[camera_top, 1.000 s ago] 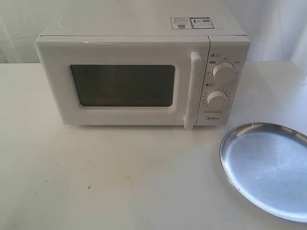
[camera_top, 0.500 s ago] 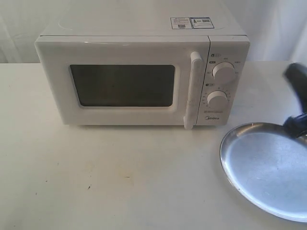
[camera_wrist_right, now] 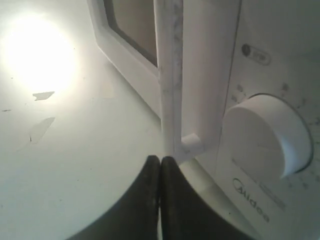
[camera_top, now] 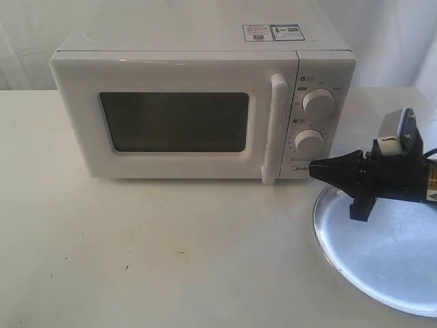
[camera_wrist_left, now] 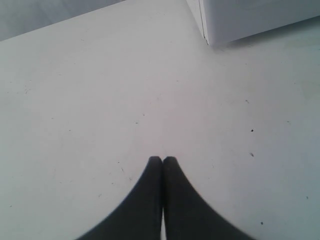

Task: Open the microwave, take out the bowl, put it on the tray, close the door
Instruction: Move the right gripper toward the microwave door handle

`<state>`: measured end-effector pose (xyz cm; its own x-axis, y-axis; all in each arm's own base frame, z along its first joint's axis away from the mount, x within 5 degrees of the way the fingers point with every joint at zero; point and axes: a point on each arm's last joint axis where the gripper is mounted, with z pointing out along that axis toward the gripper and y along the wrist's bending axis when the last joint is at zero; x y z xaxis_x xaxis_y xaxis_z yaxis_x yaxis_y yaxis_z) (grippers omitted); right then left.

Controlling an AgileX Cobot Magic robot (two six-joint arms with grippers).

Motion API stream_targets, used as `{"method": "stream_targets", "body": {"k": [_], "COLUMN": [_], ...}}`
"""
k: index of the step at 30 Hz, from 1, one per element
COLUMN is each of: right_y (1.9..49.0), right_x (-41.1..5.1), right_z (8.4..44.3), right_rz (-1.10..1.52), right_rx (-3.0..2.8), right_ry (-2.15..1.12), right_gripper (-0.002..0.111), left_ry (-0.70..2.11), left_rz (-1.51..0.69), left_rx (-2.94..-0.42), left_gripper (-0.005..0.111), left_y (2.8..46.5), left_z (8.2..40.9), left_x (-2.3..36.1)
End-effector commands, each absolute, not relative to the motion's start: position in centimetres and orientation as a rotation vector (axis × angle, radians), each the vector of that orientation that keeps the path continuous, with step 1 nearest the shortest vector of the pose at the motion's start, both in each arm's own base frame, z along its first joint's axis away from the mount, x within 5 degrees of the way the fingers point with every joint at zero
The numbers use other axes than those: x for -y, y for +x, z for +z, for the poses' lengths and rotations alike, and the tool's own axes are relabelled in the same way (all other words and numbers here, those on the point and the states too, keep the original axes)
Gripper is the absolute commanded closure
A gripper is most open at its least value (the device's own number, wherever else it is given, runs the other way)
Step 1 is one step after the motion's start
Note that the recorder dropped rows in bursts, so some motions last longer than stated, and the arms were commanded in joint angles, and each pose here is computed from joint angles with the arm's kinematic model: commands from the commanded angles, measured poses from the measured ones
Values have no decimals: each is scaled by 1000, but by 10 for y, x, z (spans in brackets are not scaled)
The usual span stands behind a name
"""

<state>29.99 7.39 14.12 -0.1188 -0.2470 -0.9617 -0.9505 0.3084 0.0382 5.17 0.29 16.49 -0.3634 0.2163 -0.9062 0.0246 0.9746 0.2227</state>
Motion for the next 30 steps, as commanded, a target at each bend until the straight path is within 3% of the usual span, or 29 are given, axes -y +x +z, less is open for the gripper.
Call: {"method": "stream_targets", "body": {"k": [1, 5, 12, 17, 25, 30], "right_y": [306, 315, 309, 308, 306, 306], "right_x": [-87, -99, -128, -132, -132, -130], "right_z": [138, 145, 148, 148, 148, 154], "right_rz": [868, 817, 686, 662, 685, 666], "right_rx": [-1500, -1470, -1276, -1248, -1249, -1337], "right_ry": [-1159, -1036, -1192, -1207, -1231, -1234], "right_gripper": [108, 108, 106, 94, 63, 61], "left_ry": [168, 168, 168, 168, 168, 168], "left_rz": [193, 193, 193, 193, 193, 193], "left_rx": [-1931, -1931, -1931, -1931, -1931, -1931], "left_gripper": [107, 107, 107, 107, 107, 107], "left_y": [52, 52, 52, 52, 52, 52], "left_z": [166, 166, 166, 166, 166, 166], "left_x": [-3, -3, -3, -3, -3, -3]}}
